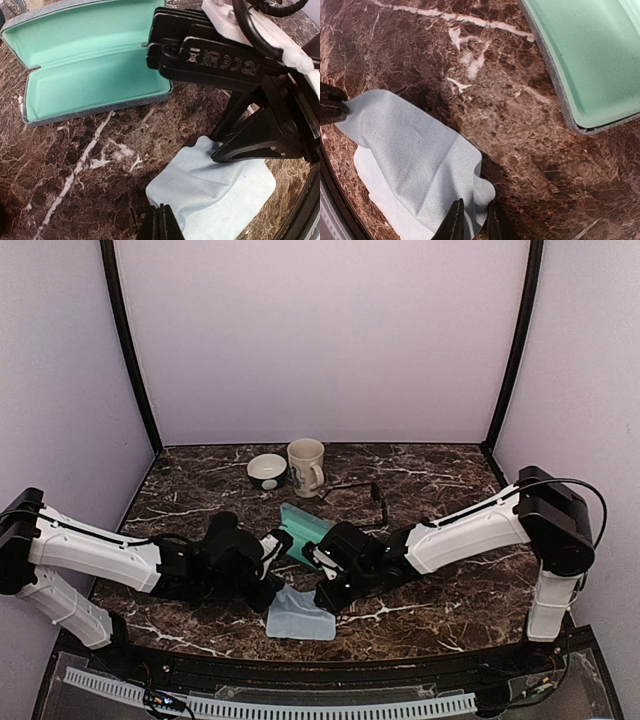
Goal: Organize the sunglasses
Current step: Fold the glasses cleaning cloth at the center of the board.
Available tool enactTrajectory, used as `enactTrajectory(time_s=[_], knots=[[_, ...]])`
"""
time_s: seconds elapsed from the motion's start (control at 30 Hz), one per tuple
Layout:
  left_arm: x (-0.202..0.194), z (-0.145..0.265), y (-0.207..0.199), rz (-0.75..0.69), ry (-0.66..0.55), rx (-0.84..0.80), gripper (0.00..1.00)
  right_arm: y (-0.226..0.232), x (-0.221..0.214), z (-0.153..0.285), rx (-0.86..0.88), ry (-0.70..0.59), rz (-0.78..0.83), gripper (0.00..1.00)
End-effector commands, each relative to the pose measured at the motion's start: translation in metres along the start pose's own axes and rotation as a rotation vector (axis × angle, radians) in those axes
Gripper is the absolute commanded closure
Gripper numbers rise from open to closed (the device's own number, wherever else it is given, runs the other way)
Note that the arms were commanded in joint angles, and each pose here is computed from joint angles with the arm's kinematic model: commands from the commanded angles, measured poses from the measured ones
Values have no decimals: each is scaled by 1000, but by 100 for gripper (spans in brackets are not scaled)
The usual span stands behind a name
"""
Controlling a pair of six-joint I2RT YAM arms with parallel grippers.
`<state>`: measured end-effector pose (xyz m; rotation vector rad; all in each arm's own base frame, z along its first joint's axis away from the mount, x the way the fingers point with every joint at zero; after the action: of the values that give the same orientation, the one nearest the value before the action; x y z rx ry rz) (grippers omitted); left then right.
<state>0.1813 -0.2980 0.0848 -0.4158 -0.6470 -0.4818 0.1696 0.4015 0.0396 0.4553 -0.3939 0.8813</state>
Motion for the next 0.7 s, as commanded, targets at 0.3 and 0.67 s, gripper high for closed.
enactTrajectory(time_s=[0.3, 0.67], knots=[[-3, 2, 2, 8, 3, -2, 100, -13, 15, -1, -19, -35, -10, 95], [5, -4, 6, 1, -32, 4, 100, -30, 15, 17, -101, -30, 11, 100]])
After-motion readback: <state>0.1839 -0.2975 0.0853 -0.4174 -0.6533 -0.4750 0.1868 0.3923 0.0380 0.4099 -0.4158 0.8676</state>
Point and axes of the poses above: each gripper's point midway between its finger pads, its own z axis back along the fingers, its own y axis along the line the jaws close on, x = y × z, the point moved 2 cm from there along z, back along the fingers, and after that the axes turned 11 degrees about z, right-handed, at the moved point
